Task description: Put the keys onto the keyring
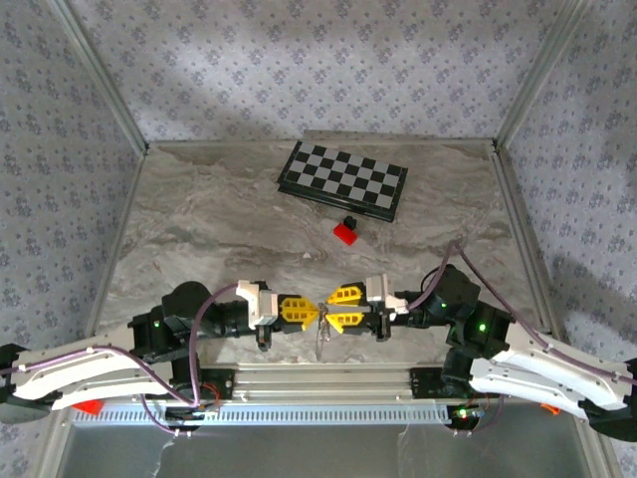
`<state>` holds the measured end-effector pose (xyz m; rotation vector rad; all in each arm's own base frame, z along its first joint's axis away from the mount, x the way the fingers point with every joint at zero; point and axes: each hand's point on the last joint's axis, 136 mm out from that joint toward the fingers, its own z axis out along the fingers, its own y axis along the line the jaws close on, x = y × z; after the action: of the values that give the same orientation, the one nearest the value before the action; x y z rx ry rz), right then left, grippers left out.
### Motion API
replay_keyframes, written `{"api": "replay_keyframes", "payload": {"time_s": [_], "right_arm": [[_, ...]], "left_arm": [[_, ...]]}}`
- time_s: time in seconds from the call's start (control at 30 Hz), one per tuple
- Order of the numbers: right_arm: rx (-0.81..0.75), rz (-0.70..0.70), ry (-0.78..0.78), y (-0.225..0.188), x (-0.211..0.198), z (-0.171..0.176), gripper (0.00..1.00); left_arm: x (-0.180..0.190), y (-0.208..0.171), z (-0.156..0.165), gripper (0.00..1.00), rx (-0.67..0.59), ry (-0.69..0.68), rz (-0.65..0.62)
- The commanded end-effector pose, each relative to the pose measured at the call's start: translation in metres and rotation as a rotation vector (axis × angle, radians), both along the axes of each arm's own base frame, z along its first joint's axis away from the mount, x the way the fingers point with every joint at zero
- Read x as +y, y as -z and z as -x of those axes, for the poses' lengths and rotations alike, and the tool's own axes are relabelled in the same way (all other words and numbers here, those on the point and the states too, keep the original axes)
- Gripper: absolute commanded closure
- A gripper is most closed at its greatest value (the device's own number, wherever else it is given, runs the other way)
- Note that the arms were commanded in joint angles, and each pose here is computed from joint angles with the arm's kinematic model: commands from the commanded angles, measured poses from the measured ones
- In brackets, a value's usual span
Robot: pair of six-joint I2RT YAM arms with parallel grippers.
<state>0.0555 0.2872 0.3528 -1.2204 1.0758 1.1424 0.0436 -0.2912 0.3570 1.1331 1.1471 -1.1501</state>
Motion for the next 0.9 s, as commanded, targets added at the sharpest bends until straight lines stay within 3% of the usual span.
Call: {"api": "replay_keyframes", "payload": {"time_s": [0.0,0.4,0.67,0.8,0.87], "right_arm": [[-0.003,-0.028,-0.004,-0.005,0.0,0.002,0.77],[0.003,-0.031,0.0,-0.005,0.003,-0.001,0.86],[0.009,-0.018,0.02,-0.003,0.003,-0.004,1.0],[0.017,0.051,0.043,0.001,0.002,-0.007,1.0],[0.02,0.143,0.051,0.008,0.002,-0.008,1.0]], "left_arm": [[0.005,-0.025,0.001,1.0,-0.032,-0.004,0.084],[0.003,-0.024,0.0,1.0,-0.03,-0.009,0.07],[-0.001,-0.02,-0.003,1.0,-0.025,-0.017,0.048],[-0.002,-0.011,-0.01,1.0,-0.015,-0.058,-0.014],[-0.002,-0.001,-0.016,0.93,-0.012,-0.092,-0.064]]}}
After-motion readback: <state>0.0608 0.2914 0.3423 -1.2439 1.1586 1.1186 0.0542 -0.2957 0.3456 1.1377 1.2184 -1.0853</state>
